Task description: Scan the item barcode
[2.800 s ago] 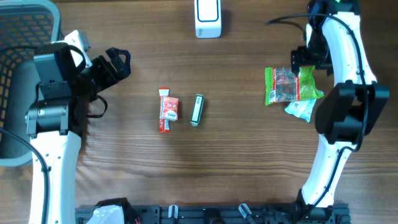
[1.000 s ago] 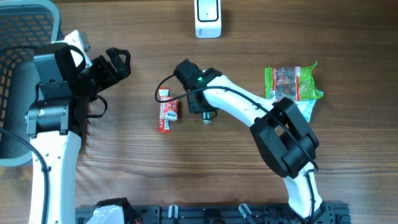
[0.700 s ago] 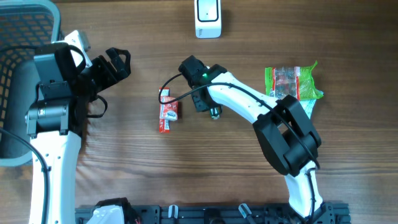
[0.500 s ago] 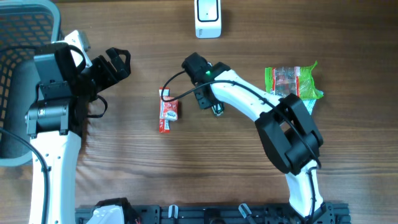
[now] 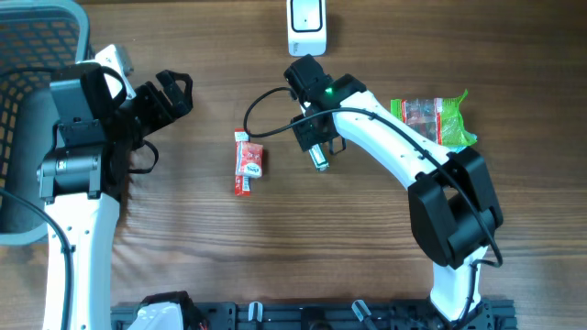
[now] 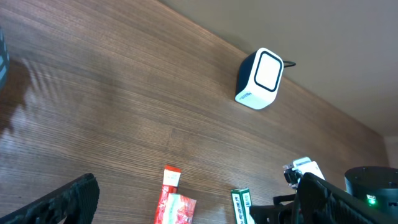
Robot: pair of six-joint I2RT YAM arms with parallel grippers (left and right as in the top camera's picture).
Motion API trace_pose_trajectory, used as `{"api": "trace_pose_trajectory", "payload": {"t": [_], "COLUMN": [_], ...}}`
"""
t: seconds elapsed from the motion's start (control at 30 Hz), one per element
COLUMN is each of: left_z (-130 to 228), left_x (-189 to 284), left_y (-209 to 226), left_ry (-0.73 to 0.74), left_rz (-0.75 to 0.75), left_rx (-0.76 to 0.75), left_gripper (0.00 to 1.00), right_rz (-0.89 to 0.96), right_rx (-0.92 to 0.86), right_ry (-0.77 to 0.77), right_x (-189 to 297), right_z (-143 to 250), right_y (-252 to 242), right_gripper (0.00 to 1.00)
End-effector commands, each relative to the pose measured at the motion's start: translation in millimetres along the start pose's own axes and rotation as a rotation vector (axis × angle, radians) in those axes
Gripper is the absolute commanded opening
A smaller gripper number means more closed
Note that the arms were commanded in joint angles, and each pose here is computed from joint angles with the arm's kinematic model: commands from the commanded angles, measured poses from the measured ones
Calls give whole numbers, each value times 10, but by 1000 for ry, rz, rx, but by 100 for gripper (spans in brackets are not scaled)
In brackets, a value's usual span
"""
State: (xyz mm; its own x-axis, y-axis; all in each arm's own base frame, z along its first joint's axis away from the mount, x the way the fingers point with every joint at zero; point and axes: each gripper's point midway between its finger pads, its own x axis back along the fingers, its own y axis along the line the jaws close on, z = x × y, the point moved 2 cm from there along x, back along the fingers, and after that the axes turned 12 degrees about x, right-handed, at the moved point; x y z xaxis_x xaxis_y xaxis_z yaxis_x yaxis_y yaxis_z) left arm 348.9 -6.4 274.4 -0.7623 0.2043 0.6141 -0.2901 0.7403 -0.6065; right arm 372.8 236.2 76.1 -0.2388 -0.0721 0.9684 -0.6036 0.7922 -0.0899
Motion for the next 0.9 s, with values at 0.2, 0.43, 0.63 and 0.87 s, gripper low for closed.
{"api": "trace_pose_trajectory", "payload": {"t": [0.2, 0.43, 0.63, 0.87], "left_z": [0, 0, 0, 0], "left_x": [-9, -9, -9, -9], "left_y": [-5, -5, -5, -5], "left_ry": [7, 7, 7, 7], "left_rz": [10, 10, 10, 10], "left_rx": [-17, -17, -17, -17], "left_gripper": [100, 100, 100, 100], "right_rz": [-100, -78, -80, -82], "right_rx": [27, 26, 27, 27], "right_ry": [32, 41, 70, 88], "right_x": [-229, -256, -341, -386], "right_z": [233, 267, 393, 471], "right_y": [184, 154, 170, 180], "right_gripper": [64, 55, 51, 47]}}
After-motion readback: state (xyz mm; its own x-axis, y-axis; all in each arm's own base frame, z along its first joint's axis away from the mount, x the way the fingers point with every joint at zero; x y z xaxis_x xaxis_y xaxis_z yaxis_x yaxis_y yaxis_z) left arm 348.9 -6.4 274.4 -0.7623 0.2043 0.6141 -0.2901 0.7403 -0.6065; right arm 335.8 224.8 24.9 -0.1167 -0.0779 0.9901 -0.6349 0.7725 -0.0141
